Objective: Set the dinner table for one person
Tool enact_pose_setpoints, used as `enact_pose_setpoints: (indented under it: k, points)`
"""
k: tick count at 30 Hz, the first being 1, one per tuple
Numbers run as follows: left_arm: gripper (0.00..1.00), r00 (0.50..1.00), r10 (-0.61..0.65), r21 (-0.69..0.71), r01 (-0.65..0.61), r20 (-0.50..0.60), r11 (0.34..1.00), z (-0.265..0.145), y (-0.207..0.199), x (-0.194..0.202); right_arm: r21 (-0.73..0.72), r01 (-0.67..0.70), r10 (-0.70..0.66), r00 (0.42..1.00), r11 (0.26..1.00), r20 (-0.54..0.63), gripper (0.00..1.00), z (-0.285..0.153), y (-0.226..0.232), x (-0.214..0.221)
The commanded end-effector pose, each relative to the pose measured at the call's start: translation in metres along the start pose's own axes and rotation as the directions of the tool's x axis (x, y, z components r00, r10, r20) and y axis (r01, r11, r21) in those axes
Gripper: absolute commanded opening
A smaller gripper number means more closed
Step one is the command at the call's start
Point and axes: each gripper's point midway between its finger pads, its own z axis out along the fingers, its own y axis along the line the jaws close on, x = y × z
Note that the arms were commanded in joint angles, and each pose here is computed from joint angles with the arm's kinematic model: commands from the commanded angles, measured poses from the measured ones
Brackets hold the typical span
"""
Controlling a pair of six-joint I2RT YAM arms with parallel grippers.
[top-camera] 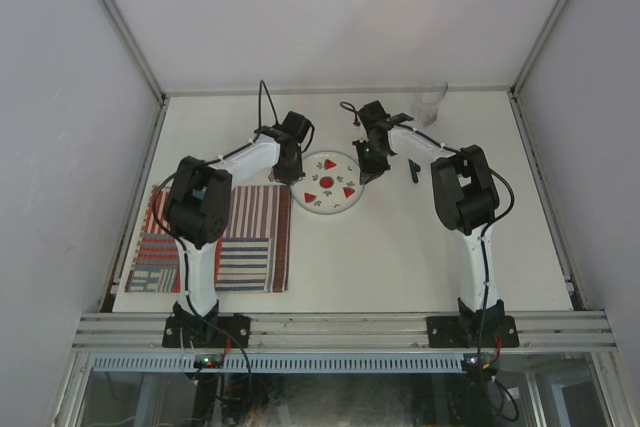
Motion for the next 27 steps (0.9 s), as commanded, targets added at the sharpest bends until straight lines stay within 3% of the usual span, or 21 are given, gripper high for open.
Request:
enact_pose_setpoints:
  k: [1,15,27]
  points:
    - [0.00,0.992,0.004,0.118,-0.019,0.126,0.993,-0.048,-0.034,-0.035,-0.081,0.087,-0.081,0.994,0.993,0.076,0.00,-0.017,0.036,-0.015]
    - [0.00,0.989,-0.010,0.103,-0.005,0.145,0.995,-0.063,-0.028,-0.040,-0.091,0.110,-0.101,0.990,0.990,0.098,0.00,-0.027,0.047,-0.019]
    - [0.00,0.995,-0.033,0.060,0.028,0.090,0.998,-0.059,-0.010,-0.010,-0.124,0.149,-0.140,0.987,0.981,0.083,0.00,-0.025,0.072,-0.010]
